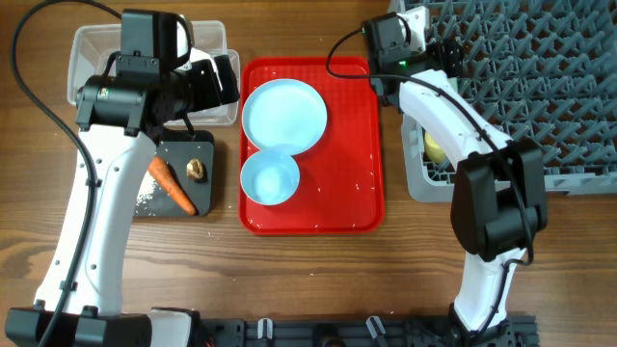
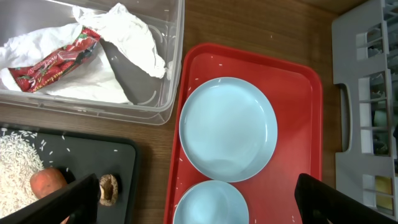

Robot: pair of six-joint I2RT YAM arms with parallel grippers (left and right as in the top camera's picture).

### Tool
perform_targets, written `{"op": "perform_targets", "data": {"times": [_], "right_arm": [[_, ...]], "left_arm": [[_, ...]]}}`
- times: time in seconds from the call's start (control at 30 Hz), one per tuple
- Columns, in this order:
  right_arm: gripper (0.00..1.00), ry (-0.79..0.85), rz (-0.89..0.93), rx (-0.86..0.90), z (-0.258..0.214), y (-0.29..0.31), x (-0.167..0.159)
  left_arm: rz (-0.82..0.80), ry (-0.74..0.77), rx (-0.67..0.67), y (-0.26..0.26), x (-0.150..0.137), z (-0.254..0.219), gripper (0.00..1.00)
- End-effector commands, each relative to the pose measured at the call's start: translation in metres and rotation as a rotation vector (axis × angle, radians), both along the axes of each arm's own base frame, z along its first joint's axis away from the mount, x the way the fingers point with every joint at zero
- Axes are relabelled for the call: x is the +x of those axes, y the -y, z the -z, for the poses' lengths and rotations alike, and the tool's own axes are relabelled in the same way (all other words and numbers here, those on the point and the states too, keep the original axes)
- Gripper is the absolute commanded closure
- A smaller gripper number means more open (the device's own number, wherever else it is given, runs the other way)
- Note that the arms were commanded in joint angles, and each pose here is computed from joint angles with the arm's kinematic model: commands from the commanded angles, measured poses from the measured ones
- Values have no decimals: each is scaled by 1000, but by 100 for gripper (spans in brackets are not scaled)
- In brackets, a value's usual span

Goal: Sort waste into correct bins and load items into the dishwasher rack
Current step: 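Move the right gripper back toward the red tray, then grasp the light-blue bowl on the red tray with the right gripper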

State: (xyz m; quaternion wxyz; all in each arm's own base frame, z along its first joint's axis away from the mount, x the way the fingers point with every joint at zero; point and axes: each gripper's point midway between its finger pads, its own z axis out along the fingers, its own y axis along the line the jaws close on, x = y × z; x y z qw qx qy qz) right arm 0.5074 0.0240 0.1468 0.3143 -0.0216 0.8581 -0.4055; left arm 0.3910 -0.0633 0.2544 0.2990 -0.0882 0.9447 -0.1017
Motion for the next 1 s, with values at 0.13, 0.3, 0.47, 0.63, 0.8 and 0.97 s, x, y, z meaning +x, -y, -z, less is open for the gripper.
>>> {"op": "perform_targets", "data": {"times": [0.13,0.3,0.47,0.63,0.8,0.97], "right_arm": [[7,175,-65,165,-86,-10,-10],[13,-143,-576,916,-58,-155,-52],[23,-421,-653,1250,-13,-231,-92],[25,-705,-696,1173,51,-274,-146],[25,-801,-687,911,92,-275,-171],[29,-810,-672,873,108,-275,-170]], "left_arm": [[-12,-10,3,-3,1,4,0],[-12,-10,3,-3,1,4,0],[-12,-10,3,-3,1,4,0],[-12,-10,3,-3,1,4,0],[-12,-10,3,-3,1,4,0],[-12,-10,3,-3,1,4,0]]}}
